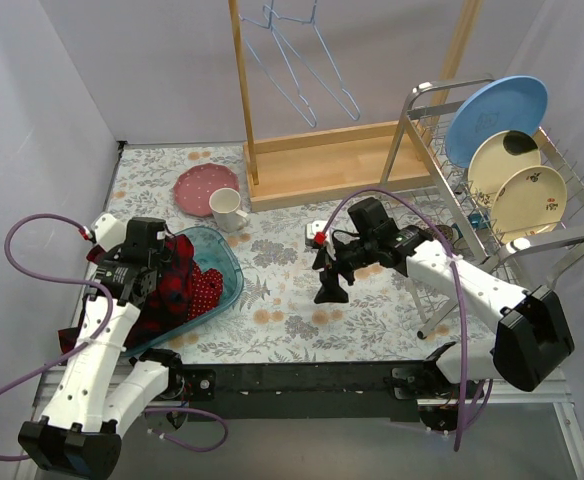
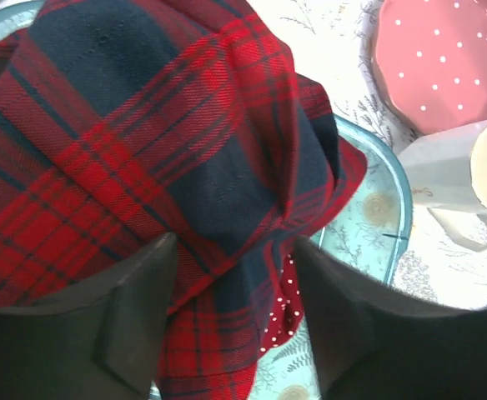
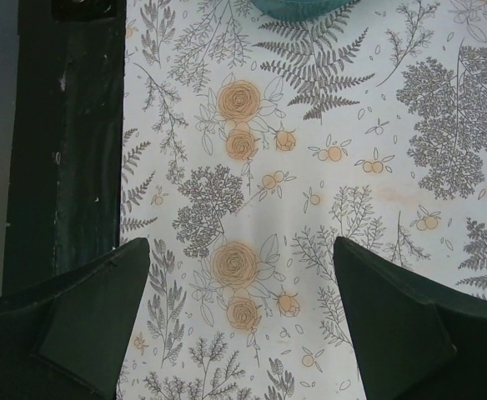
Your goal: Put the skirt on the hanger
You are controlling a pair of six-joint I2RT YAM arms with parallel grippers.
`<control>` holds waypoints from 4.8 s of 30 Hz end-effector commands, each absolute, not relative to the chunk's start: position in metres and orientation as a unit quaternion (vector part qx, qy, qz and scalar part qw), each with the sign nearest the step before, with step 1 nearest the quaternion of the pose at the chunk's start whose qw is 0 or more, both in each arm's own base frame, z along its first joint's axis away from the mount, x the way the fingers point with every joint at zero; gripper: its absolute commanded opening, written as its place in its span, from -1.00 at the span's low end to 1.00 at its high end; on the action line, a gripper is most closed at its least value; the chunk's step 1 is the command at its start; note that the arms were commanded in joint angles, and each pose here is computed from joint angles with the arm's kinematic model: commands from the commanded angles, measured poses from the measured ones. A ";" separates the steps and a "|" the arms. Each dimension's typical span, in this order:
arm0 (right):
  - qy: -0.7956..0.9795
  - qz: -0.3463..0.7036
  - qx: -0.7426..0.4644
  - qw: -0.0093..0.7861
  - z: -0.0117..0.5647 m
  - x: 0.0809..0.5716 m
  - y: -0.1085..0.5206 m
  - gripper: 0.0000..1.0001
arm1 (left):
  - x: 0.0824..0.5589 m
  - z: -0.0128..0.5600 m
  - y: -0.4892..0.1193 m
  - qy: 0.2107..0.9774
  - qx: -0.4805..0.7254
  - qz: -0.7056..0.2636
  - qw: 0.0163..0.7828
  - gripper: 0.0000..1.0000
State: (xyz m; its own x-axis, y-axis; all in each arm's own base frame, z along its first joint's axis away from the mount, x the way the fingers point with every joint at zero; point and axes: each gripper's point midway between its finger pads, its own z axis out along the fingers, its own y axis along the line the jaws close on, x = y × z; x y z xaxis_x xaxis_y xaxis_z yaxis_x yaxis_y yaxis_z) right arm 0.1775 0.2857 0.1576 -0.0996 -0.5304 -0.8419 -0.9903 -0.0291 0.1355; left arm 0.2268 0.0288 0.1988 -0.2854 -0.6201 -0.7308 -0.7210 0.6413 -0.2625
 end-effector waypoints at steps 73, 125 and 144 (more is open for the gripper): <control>0.669 0.300 -0.558 0.389 0.198 0.236 0.234 0.91 | 0.282 0.178 -0.139 0.884 -0.224 -0.144 0.384 -0.84; 0.772 0.321 -0.498 0.232 0.080 0.252 0.239 0.68 | 0.177 0.164 -0.255 0.933 0.068 0.076 0.344 -0.43; 0.769 0.266 -0.526 0.248 0.081 0.269 0.249 0.31 | 0.163 0.188 -0.201 0.939 -0.005 -0.115 0.323 -0.69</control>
State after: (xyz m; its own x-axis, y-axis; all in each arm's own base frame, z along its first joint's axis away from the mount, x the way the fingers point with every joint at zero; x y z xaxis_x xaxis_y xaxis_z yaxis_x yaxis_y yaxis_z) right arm 0.2447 0.2419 0.0586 -0.3921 -0.6809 -0.6186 -0.9199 0.2969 0.2562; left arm 0.1595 -0.2029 0.1808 -0.7976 -0.0544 -0.6008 0.0568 0.9847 -0.1646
